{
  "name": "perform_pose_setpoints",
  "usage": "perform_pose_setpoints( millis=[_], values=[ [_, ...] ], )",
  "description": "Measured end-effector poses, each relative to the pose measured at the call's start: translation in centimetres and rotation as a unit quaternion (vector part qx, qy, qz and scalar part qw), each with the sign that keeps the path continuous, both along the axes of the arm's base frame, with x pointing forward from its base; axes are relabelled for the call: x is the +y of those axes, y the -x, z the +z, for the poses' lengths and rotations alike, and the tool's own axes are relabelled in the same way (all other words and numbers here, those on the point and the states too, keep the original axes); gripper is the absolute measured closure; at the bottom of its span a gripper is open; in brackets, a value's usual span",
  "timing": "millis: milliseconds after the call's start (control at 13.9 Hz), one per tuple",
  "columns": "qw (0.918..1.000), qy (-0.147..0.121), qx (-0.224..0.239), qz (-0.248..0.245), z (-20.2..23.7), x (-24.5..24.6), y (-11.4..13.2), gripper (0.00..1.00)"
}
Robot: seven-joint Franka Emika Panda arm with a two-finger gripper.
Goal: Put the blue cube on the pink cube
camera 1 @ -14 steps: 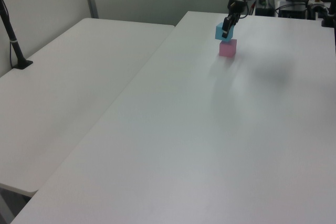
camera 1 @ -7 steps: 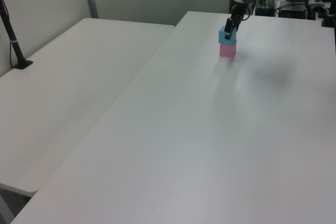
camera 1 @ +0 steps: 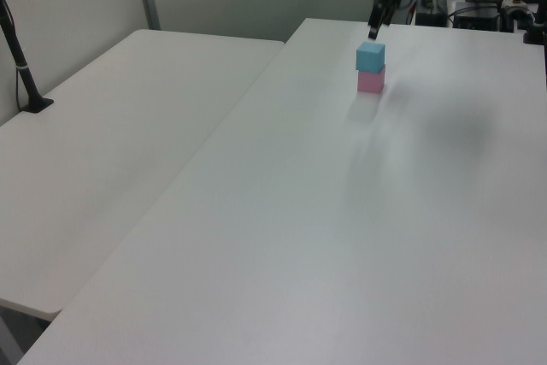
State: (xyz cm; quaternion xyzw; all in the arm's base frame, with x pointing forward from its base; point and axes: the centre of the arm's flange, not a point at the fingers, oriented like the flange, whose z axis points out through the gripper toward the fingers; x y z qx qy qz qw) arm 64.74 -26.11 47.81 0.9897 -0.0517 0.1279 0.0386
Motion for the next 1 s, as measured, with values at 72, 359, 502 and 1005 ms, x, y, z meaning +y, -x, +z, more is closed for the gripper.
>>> perform_pose_setpoints(
  millis=[72, 359, 502, 1005],
  values=[
    [1.0, 0.001, 0.0, 0.003, 2.3, 0.8, 0.7, 0.0],
    [0.9992, -0.02, 0.034, 0.008, 8.6, 11.6, 1.9, 0.0],
    [0.9969, -0.03, 0.071, 0.016, 9.9, 17.8, 2.8, 0.0],
    [0.9905, -0.031, 0.134, 0.001, 12.9, 28.2, 6.8, 0.0]
  ],
)
